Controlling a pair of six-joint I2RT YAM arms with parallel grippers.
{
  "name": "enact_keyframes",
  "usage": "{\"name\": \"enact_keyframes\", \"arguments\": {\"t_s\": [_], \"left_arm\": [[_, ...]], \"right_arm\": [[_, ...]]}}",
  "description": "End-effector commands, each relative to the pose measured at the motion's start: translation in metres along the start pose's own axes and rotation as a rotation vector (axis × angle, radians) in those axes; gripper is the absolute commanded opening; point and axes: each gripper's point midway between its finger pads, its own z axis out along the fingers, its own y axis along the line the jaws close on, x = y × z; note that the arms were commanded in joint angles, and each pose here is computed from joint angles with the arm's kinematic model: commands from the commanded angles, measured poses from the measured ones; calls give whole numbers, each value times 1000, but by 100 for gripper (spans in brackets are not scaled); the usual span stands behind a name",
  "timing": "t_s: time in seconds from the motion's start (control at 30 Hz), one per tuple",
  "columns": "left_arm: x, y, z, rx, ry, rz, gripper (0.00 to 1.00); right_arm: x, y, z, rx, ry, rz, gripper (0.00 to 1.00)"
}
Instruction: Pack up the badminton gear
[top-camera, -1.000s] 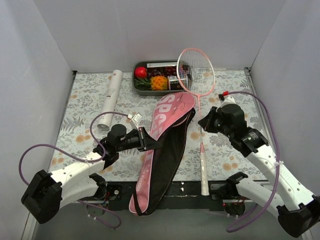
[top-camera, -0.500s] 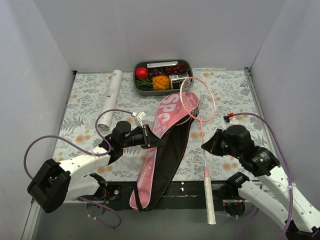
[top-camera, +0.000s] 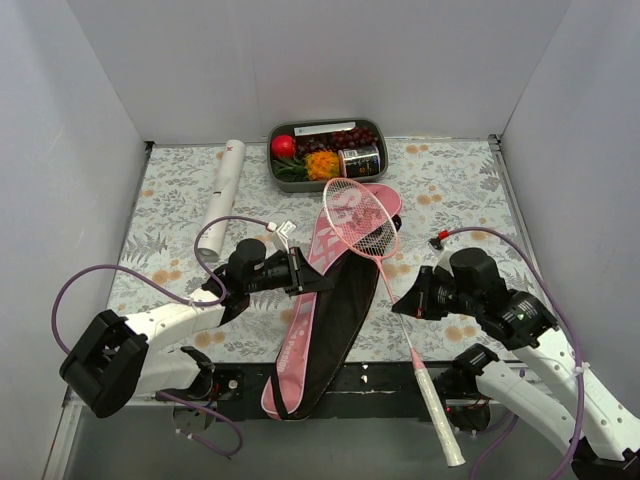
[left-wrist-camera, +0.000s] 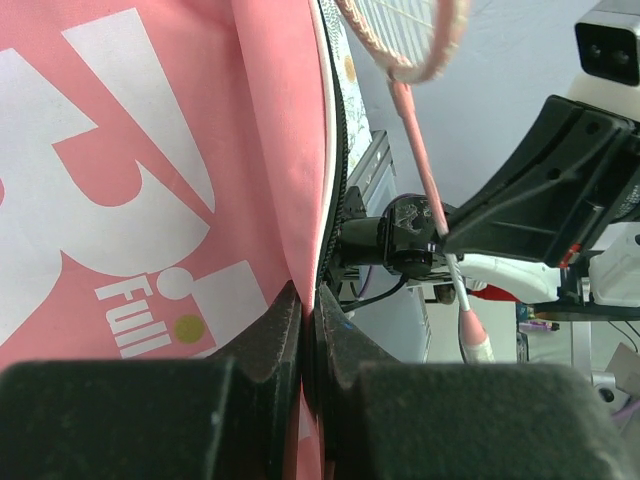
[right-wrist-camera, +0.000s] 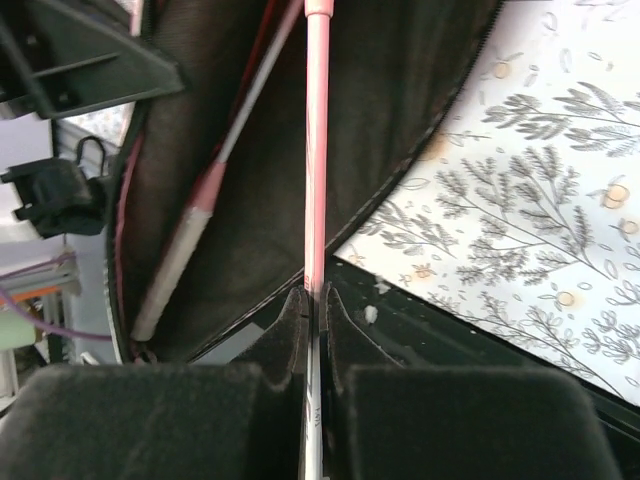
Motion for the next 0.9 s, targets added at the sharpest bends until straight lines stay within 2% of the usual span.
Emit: {"name": "enact_keyframes", "arguments": {"t_s": [0.0,0.07,0.13,0.27,0.37,0.47,0.7,0.87], "left_arm": [[-37,-22,1,47,-143,79,0],[-38,-23,0,48,-143,81,0],[-38,-28,0,60,-132,92,0],[-36,-54,-4,124,-79,117,0],[-32,-76,-7,141,-34,187,0],[-28,-96,-11,144,-10,253,0],[-36,-127,-28,165,-49,336,0],[-51,-156,-35,193,-71,399,0]], "right_arm": [[-23,44,-20,-160,-73,-65,1],[-21,32,-21,-88,-56,-84,1],[-30,29,-25,-55,-94,-96,1],[-40,28,-31,-26,-146,-99,1],[-48,27,-35,-4,-182,-94,1],[-63,27,-46,22,-261,-80,1],[-95,12,-79,144,-475,-16,1],[-106,3,-101,188,-581,40,1]]}}
